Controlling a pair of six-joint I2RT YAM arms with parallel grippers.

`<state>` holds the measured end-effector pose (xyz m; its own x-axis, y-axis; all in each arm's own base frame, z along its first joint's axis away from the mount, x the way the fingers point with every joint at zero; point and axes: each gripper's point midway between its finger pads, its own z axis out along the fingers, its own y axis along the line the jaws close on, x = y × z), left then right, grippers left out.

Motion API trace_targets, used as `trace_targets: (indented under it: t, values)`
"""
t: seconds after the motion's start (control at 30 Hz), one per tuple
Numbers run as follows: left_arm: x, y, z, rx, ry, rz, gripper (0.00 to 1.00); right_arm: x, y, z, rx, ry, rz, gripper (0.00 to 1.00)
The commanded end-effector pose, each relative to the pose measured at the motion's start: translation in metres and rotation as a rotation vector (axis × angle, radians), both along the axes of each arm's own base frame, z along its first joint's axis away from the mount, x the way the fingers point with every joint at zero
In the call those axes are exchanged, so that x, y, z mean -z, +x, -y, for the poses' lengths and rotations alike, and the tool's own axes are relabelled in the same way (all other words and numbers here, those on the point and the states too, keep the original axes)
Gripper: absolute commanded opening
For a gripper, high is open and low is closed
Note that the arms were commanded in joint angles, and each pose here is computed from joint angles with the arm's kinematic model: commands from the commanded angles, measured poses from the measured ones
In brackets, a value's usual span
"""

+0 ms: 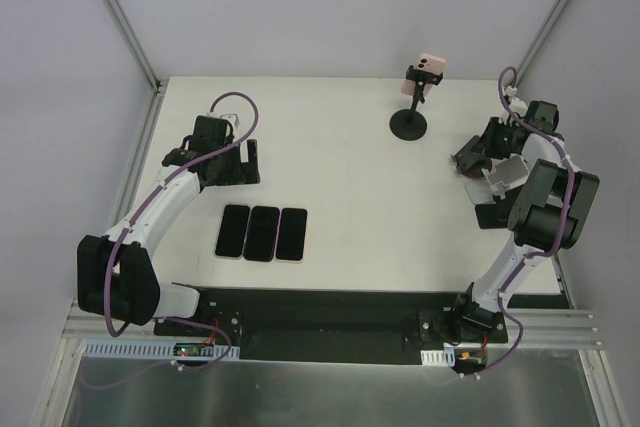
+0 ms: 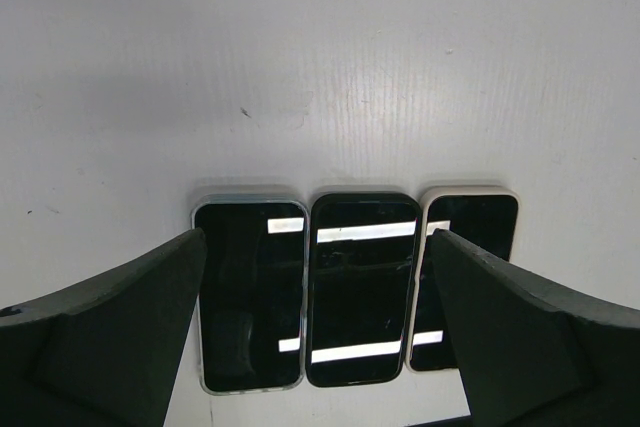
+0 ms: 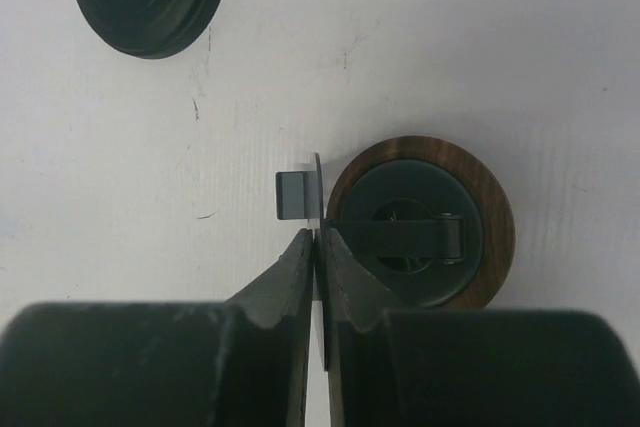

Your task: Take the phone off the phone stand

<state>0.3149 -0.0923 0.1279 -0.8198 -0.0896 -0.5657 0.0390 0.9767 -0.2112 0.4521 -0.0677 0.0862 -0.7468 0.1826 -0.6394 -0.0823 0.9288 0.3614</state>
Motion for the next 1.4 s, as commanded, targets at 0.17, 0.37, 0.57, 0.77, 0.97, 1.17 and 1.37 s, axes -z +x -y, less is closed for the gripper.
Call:
trace_targets:
  t: [0.17, 0.37, 0.57, 0.77, 0.97, 1.17, 1.37]
  values:
    - [-0.011, 0.002, 0.002, 0.002, -0.014, 0.039, 0.93, -0.009, 0.000, 0.021, -0.011, -0.095, 0.019, 0.23]
    - [-0.012, 0.001, 0.003, 0.007, -0.021, 0.044, 0.93, -0.024, 0.000, 0.020, -0.021, -0.097, 0.044, 0.37]
    - [-0.015, 0.002, 0.004, 0.007, -0.025, 0.052, 0.93, -0.060, 0.000, 0.016, -0.021, -0.104, 0.111, 0.69]
    - [-0.017, 0.001, 0.004, 0.010, -0.031, 0.054, 0.93, -0.107, 0.002, 0.003, -0.019, -0.142, 0.204, 0.82]
    - [-0.020, -0.001, 0.004, 0.007, -0.038, 0.063, 0.93, -0.143, 0.012, -0.029, -0.022, -0.163, 0.293, 0.82]
    - [-0.021, -0.005, 0.002, 0.001, -0.033, 0.075, 0.93, -0.158, 0.034, -0.071, -0.015, -0.200, 0.357, 0.83]
    - [-0.021, -0.012, -0.002, -0.012, -0.024, 0.085, 0.93, -0.157, 0.047, -0.101, -0.015, -0.187, 0.365, 0.83]
